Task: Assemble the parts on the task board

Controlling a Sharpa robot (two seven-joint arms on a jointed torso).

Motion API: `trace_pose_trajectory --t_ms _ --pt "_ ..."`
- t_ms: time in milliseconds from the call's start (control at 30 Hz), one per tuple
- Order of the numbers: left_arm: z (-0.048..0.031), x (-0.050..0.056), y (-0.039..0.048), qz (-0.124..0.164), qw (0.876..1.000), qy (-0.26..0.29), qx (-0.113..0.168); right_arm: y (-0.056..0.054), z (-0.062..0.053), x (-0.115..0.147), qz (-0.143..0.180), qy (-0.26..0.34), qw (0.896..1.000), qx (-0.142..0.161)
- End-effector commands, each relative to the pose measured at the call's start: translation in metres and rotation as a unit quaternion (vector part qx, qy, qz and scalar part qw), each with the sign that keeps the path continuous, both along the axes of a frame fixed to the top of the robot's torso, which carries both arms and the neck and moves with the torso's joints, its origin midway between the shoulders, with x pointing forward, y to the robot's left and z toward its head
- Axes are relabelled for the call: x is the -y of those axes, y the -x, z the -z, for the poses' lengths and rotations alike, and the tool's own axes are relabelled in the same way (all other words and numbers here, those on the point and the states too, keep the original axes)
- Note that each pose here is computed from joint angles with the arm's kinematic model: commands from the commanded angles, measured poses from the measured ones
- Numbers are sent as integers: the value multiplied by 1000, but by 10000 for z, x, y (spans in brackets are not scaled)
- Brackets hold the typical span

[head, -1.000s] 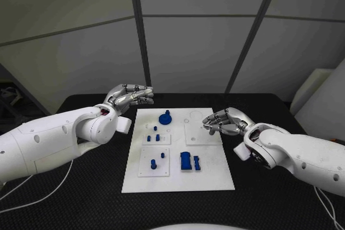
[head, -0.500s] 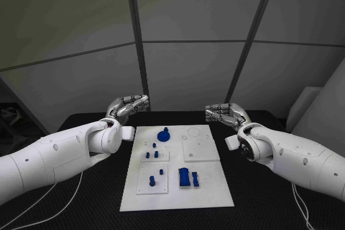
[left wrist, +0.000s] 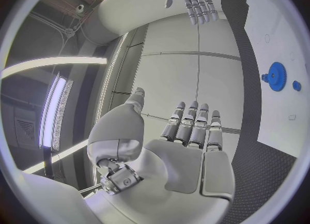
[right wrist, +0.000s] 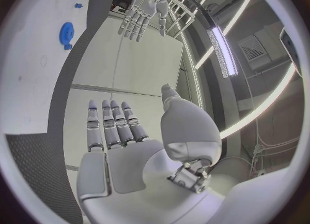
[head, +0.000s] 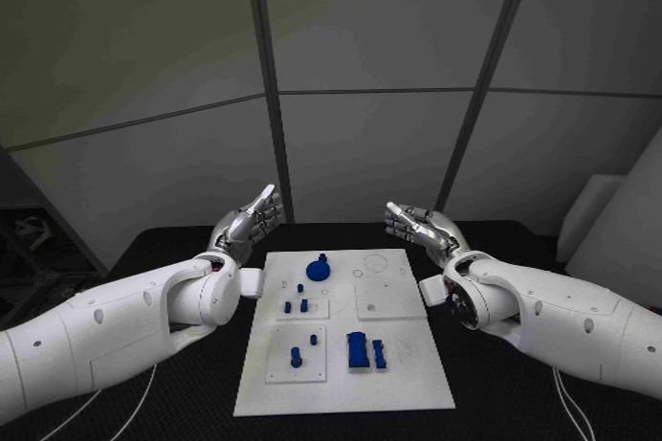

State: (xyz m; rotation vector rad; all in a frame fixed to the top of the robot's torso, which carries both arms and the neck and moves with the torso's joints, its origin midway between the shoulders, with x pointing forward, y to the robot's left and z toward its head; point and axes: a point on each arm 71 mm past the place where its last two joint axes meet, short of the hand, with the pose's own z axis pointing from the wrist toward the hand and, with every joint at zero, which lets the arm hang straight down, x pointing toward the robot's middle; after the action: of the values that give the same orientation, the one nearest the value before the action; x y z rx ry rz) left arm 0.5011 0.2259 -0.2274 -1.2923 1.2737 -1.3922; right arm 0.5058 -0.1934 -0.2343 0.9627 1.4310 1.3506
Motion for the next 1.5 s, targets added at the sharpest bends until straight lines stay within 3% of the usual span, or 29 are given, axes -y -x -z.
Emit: trace_pose_trajectory --t_ms 33,200,400,1500 --pt "-25 93 116 -42 998 -44 20 111 -59 46 82 -33 996 4" --pt "-26 261 302 -53 996 -61 24 326 -88 7 115 -49 992 -10" --pt "-32 333 390 -57 996 -68 26 434 -100 -9 131 -54 990 -18" --pt "-32 335 393 -58 996 -68 26 440 -101 -9 132 -55 990 -19"
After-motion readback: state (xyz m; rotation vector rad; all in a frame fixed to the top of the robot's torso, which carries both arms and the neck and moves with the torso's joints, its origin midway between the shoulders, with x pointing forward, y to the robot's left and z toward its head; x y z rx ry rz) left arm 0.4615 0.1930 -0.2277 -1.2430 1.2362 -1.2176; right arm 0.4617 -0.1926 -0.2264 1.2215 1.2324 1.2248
